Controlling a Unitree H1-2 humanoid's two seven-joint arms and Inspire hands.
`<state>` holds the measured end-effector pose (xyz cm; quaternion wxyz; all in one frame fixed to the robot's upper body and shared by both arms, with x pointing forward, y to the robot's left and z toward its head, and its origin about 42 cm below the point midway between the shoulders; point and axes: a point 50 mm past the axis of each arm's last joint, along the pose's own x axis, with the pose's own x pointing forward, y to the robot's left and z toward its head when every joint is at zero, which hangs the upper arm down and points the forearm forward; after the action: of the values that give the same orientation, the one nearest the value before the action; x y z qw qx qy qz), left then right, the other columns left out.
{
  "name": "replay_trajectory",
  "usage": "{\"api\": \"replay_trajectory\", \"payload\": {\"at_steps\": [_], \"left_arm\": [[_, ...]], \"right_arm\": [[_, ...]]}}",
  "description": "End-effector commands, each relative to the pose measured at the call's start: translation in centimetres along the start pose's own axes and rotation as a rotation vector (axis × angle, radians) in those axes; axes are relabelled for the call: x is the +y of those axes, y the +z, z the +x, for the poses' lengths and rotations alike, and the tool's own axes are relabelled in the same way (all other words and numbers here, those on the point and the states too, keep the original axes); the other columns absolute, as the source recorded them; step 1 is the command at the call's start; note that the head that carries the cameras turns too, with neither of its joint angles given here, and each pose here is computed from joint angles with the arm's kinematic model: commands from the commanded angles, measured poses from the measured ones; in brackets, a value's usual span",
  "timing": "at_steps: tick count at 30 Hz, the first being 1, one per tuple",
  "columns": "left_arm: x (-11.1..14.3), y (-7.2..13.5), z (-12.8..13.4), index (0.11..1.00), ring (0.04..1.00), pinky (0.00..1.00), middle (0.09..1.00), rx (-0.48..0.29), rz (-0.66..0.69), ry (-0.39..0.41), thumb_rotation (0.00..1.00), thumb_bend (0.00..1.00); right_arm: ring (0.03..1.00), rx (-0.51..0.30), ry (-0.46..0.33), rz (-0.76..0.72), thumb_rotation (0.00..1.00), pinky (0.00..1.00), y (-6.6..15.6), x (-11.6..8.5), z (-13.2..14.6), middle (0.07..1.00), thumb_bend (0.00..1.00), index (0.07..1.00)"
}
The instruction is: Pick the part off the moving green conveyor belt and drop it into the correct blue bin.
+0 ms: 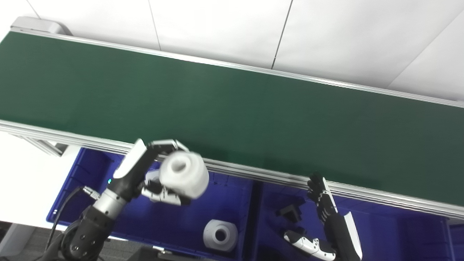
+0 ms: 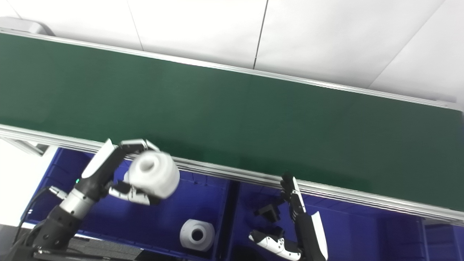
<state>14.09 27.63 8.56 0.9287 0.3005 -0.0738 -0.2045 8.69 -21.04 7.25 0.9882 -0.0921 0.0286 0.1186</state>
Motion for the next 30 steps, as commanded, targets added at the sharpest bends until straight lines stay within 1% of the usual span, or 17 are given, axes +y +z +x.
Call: {"api": "replay_trajectory", "payload": {"at_steps": [1, 6, 10, 11, 12, 13, 14, 15, 16, 17, 18, 19, 21, 22, 25, 28, 30], "left_arm": [[0.1, 0.5, -0.3, 0.474, 0.478, 0.51, 0.511, -0.050, 0.027, -0.022, 0.00, 0.50], [-1.3, -0.2, -0.3, 0.473, 0.478, 0.52, 0.513, -0.041, 0.086, -0.132, 0.00, 0.50], [-2.1, -0.4, -0.1, 0.471, 0.481, 0.56, 0.517, 0.013, 0.132, -0.218, 0.00, 0.50], [-2.3, -0.3, 0.1, 0.471, 0.559, 0.57, 0.524, 0.032, 0.156, -0.246, 0.00, 0.51], [-2.4, -0.2, 0.5, 0.470, 0.610, 0.59, 0.531, 0.050, 0.182, -0.278, 0.00, 0.51], [-2.5, -0.1, 0.7, 0.487, 0.655, 0.60, 0.631, 0.062, 0.198, -0.298, 0.04, 0.50], [-2.6, 0.0, 1.1, 0.495, 0.699, 0.70, 0.694, 0.092, 0.248, -0.338, 0.05, 0.50], [-2.7, 0.1, 1.4, 0.498, 0.729, 0.79, 0.724, 0.113, 0.283, -0.362, 0.06, 0.50], [-3.0, 0.4, 1.8, 0.498, 0.733, 0.80, 0.728, 0.140, 0.377, -0.411, 0.06, 0.50], [-3.1, 0.6, 2.0, 0.630, 0.775, 0.86, 0.766, 0.160, 0.445, -0.441, 0.30, 0.49], [-3.4, 1.0, 2.3, 0.698, 0.796, 0.89, 0.786, 0.191, 0.518, -0.477, 0.43, 0.49], [-3.6, 1.3, 2.5, 0.780, 0.849, 0.95, 0.836, 0.216, 0.565, -0.496, 0.69, 0.54], [-3.9, 1.9, 2.9, 0.835, 0.895, 0.98, 0.881, 0.254, 0.629, -0.537, 0.84, 0.58], [-4.1, 2.2, 3.1, 0.880, 0.942, 0.99, 0.930, 0.269, 0.652, -0.561, 0.94, 0.63], [-4.3, 2.7, 3.4, 0.953, 0.994, 1.00, 0.993, 0.306, 0.680, -0.578, 0.99, 0.77], [-4.2, 2.8, 3.1, 0.992, 1.000, 1.00, 1.000, 0.305, 0.661, -0.541, 0.99, 0.83], [-4.1, 2.9, 2.7, 0.999, 1.000, 1.00, 1.000, 0.289, 0.619, -0.474, 0.95, 0.88]], "right_arm": [[0.960, -0.034, -0.007, 0.006, 0.46, 0.92, 1.0, -0.6, 0.1, 0.970, 0.92, 0.990], [0.954, -0.044, 0.004, 0.004, 0.45, 0.94, 0.9, -1.5, 0.2, 0.962, 0.91, 0.989], [0.952, -0.049, 0.007, 0.016, 0.44, 0.94, 0.8, -1.7, 0.5, 0.957, 0.91, 0.987], [0.951, -0.049, 0.006, 0.020, 0.43, 0.94, 0.7, -1.8, 0.6, 0.955, 0.91, 0.985], [0.951, -0.049, 0.005, 0.023, 0.43, 0.94, 0.7, -1.9, 0.7, 0.955, 0.91, 0.984], [0.951, -0.049, 0.005, 0.024, 0.42, 0.94, 0.6, -2.0, 0.7, 0.958, 0.91, 0.985], [0.952, -0.046, 0.002, 0.022, 0.43, 0.94, 0.6, -2.0, 0.7, 0.962, 0.90, 0.988], [0.953, -0.044, 0.001, 0.020, 0.43, 0.94, 0.6, -2.1, 0.7, 0.965, 0.90, 0.991], [0.953, -0.043, -0.002, 0.018, 0.44, 0.94, 0.7, -2.1, 0.8, 0.965, 0.90, 0.991], [0.951, -0.043, -0.003, 0.017, 0.44, 0.94, 0.7, -2.1, 0.8, 0.964, 0.90, 0.991], [0.950, -0.046, -0.005, 0.017, 0.44, 0.94, 0.7, -2.1, 0.9, 0.964, 0.90, 0.991], [0.950, -0.048, -0.007, 0.017, 0.44, 0.93, 0.8, -2.1, 0.9, 0.964, 0.90, 0.990], [0.951, -0.047, -0.007, 0.016, 0.44, 0.93, 0.7, -2.1, 0.9, 0.965, 0.90, 0.990], [0.952, -0.045, -0.007, 0.011, 0.45, 0.93, 0.7, -2.1, 0.9, 0.965, 0.90, 0.992], [0.951, -0.045, -0.009, 0.005, 0.45, 0.92, 0.8, -2.0, 0.7, 0.964, 0.90, 0.993], [0.951, -0.043, -0.013, 0.006, 0.44, 0.92, 0.8, -1.8, 0.6, 0.966, 0.91, 0.994], [0.949, -0.042, -0.013, 0.003, 0.45, 0.92, 0.7, -1.7, 0.4, 0.965, 0.91, 0.992]]}}
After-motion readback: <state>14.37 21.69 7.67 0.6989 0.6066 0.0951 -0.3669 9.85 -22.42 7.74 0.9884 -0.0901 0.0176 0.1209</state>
